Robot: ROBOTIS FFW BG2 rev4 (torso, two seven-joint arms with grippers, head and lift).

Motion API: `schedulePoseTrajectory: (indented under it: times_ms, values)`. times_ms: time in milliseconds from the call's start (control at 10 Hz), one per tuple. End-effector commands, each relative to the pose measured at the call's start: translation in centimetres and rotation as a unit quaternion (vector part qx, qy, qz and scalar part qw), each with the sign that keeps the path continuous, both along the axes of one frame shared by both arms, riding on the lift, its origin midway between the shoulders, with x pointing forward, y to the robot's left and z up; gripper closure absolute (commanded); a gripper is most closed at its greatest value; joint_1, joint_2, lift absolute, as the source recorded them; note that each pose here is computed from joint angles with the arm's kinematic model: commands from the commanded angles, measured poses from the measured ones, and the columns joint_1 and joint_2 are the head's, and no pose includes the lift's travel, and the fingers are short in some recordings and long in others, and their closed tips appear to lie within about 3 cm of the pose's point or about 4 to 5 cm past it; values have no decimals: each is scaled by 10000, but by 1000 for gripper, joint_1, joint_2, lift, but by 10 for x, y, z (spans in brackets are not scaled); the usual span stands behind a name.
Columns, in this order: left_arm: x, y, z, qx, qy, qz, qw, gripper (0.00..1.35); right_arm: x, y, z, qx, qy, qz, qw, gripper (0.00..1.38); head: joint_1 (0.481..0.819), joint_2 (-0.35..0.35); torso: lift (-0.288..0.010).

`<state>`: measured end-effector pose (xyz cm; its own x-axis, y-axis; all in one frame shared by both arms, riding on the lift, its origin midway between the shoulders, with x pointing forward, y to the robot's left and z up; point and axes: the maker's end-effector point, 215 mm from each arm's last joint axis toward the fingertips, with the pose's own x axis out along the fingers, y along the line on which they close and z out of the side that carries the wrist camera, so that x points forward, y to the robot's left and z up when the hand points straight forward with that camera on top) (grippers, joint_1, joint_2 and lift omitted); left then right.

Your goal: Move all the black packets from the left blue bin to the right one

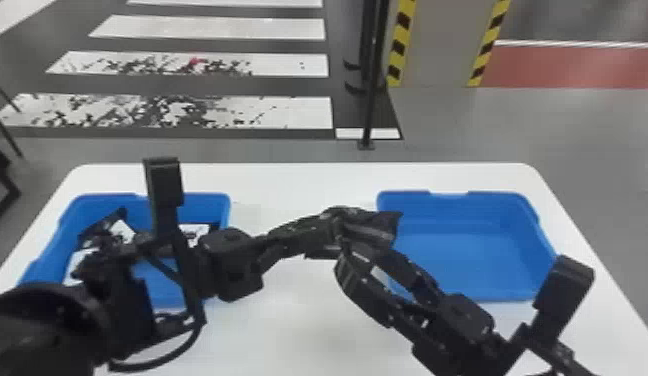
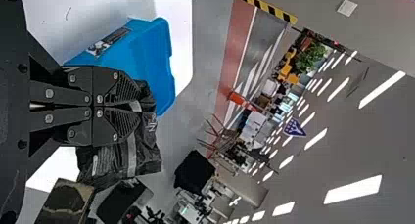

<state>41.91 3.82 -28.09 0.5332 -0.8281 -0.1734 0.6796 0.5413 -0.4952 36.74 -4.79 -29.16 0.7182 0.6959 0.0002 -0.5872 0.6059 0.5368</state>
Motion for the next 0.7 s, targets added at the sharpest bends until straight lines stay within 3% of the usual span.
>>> schedulePoseTrajectory:
  times_ms: [0,100,500,600]
  values:
    - [-3,-4,-1,-14,33,-48,10000,1202,2,1,-3,47,11,-15,10000,1075,695,-15,-140]
    - [-3,-3,-2,-21,45,-43,10000,1202,8,-6,5,64,-169,-209,9996,1308,695,-15,-140]
    - [-4,-2,-1,-68,73,-30,9999,1199,13,-16,12,49,-337,-432,9985,1282,695,-40,-140]
    - [-3,-1,3,-220,35,73,9997,941,13,-16,11,46,-334,-439,9985,1283,695,-40,-140]
